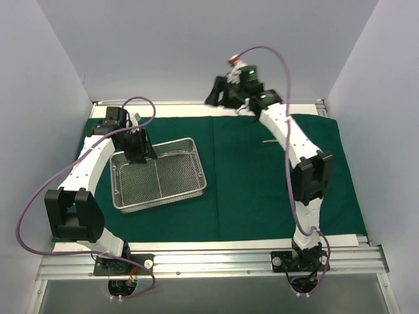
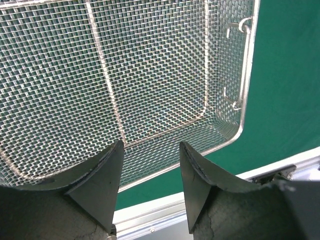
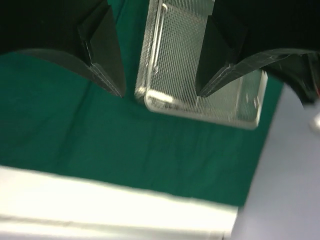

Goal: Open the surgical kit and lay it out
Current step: Place the medical item in the surgical kit, then pick up the medical item from the container.

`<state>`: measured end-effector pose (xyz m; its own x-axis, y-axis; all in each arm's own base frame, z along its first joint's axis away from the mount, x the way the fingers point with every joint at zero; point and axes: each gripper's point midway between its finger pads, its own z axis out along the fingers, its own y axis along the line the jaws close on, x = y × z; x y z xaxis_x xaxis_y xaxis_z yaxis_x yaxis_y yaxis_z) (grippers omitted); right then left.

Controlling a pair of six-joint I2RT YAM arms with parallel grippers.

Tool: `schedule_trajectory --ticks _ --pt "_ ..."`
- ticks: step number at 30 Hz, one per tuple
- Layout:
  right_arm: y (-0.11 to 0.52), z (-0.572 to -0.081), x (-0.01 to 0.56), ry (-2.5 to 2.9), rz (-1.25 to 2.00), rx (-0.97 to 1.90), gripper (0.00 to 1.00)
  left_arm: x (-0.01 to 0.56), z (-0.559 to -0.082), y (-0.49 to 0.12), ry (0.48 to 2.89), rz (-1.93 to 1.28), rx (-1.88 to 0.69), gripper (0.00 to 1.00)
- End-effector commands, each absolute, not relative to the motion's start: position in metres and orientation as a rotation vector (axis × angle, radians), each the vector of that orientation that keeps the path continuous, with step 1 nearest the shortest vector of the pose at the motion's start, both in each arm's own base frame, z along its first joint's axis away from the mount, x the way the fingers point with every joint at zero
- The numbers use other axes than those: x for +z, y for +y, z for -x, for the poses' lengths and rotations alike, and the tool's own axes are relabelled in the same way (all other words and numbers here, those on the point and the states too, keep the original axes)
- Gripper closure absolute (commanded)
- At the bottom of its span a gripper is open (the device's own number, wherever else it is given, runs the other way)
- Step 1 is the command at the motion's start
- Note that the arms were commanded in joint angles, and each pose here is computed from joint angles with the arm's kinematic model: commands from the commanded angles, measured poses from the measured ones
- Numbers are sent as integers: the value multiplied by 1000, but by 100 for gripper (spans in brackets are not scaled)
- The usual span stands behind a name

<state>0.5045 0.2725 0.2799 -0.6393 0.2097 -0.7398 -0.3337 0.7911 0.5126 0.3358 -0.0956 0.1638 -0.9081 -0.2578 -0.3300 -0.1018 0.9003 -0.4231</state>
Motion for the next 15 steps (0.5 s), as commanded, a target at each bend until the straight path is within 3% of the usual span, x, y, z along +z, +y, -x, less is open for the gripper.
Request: schedule_trajectory --ticks 1,7,15 --pt "305 -465 216 2289 429 723 41 175 -339 -85 2633 321 -489 43" --pt "363 -436 194 2264 639 726 42 177 -315 -56 2674 407 -269 43" --pt "428 -384 160 2246 898 715 40 165 -303 -51 2707 412 -232 43"
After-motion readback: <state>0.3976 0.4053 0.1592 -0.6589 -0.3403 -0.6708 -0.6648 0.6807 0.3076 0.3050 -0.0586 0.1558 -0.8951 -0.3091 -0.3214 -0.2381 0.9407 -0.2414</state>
